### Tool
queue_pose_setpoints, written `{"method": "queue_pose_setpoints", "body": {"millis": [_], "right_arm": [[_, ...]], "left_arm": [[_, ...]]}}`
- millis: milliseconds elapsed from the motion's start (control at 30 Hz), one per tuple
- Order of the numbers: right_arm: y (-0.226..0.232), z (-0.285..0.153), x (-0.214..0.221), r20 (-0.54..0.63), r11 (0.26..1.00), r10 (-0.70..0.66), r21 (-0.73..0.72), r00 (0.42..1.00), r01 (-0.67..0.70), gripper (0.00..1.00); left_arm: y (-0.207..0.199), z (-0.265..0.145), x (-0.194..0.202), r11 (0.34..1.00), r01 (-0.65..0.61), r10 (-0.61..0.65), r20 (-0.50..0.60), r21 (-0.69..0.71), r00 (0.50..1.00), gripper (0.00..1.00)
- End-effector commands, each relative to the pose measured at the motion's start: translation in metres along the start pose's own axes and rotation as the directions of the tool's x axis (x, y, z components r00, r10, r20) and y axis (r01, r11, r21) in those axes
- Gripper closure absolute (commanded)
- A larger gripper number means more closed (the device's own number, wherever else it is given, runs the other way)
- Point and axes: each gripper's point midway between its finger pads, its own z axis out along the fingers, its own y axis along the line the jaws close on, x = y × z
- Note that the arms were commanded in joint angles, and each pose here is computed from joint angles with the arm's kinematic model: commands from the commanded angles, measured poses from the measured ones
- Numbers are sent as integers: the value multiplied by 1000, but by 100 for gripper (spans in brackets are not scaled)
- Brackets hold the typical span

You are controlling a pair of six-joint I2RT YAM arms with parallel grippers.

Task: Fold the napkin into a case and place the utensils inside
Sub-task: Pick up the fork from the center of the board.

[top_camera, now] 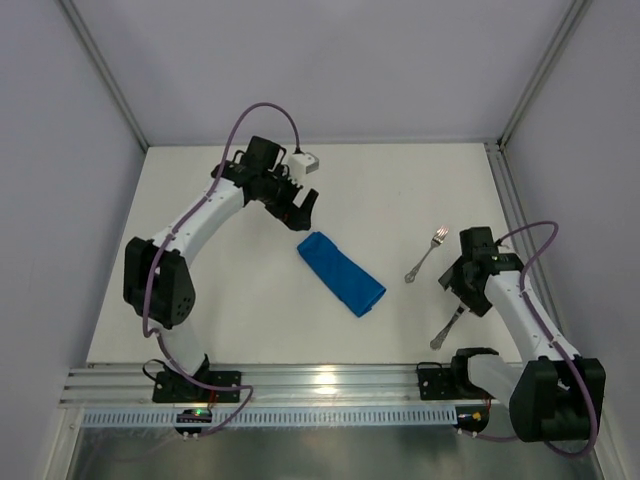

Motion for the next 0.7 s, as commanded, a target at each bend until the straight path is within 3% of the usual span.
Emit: {"method": "queue_pose_setpoints", "body": {"millis": [0, 33, 200, 400, 667], "right_arm": [[-12, 2, 13, -28, 997, 77, 24, 997, -76, 24], [-4, 0, 10, -22, 999, 43, -29, 999, -44, 33], [57, -12, -15, 4, 956, 83, -283, 997, -79, 43], [89, -5, -54, 37, 968, 56, -247, 998, -45, 43], [131, 47, -52, -90, 984, -90, -165, 992, 74, 43]], "left_arm": [[3, -26, 6, 997, -61, 60, -17, -48, 998, 1], [4, -28, 8, 997, -63, 63, -20, -48, 998, 1], [14, -32, 20, 997, -46, 44, -40, -57, 998, 1], [17, -30, 31, 998, -30, 27, -53, -51, 998, 1], [16, -25, 33, 999, -23, 21, -61, -36, 998, 1]]}}
